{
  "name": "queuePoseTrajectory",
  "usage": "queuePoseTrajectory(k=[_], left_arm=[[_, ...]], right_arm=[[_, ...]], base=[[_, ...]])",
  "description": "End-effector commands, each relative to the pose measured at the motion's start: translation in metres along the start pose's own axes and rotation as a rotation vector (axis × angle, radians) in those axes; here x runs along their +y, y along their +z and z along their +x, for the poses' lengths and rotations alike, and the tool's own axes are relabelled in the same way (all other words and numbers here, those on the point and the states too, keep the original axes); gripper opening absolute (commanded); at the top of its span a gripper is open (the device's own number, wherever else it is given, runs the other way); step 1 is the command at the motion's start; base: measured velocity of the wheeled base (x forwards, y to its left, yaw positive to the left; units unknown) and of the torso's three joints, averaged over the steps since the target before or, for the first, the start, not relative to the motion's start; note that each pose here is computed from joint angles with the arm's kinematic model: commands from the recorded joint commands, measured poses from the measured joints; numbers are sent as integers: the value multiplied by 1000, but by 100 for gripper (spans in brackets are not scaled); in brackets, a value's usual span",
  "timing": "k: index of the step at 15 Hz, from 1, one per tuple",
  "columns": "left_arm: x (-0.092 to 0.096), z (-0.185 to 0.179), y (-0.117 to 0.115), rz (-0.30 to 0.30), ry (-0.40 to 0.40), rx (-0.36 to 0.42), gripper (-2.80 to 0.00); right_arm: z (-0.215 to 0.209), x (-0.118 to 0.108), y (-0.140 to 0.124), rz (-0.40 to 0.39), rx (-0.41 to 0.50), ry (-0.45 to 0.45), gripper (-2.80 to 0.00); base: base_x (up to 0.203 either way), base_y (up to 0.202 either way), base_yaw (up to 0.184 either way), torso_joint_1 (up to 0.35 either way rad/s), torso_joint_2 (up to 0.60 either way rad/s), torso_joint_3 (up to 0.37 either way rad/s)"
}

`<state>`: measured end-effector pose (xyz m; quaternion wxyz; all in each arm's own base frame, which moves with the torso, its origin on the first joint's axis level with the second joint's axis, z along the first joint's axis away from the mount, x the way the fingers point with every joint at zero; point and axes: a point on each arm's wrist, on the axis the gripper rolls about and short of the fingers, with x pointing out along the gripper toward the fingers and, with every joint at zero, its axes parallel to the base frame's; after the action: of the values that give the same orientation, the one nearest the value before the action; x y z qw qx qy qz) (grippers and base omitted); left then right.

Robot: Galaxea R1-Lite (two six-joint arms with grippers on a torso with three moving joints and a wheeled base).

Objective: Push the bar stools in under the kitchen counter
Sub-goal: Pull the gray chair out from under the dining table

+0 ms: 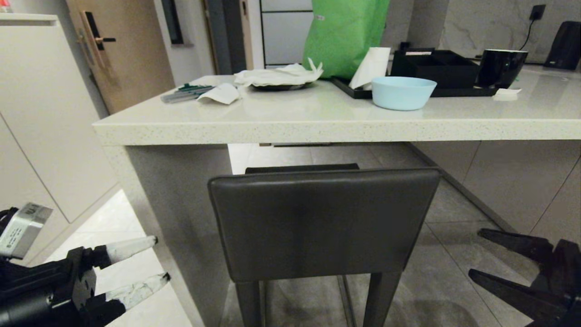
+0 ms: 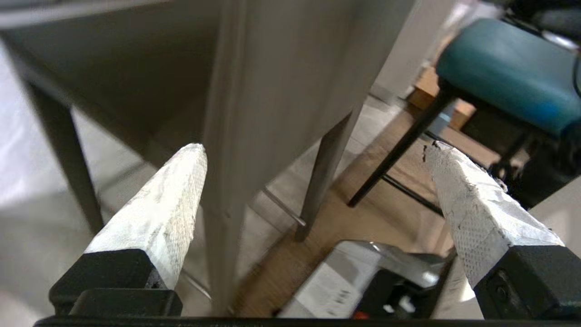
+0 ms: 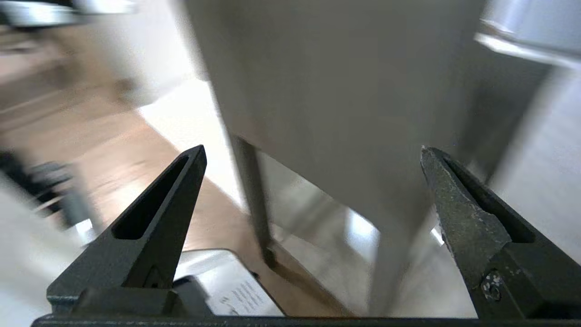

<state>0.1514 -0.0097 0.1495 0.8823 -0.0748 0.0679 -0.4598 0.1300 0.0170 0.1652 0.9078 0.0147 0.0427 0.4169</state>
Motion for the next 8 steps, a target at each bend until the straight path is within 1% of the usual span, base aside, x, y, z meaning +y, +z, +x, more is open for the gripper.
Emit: queuePoseTrajectory(k=[1,3,4,5,6,8], left_arm=[[34,11,-13,-7,-29,3,0],[47,18,-12,29,-71,-8,0],[54,24,-13,28,-83,-5,0],[61,29,-14,26,-78,-3,0],[67,34,-13,30,-65,-5,0],[77,47,-15,26,-75,1,0]], right_arm=[[10,-15,-7,40,23,105,0],[18,-32,1,30,13,121,0],[22,-40,4,30,12,117,0],[25,-48,5,33,15,111,0],[29,-54,4,39,21,106,0],[37,-68,0,49,37,99,0]], base=[[0,0,0,0,0,0],[0,0,0,0,0,0],[0,0,0,0,0,0],[0,0,0,0,0,0],[0,0,0,0,0,0],[0,0,0,0,0,0]])
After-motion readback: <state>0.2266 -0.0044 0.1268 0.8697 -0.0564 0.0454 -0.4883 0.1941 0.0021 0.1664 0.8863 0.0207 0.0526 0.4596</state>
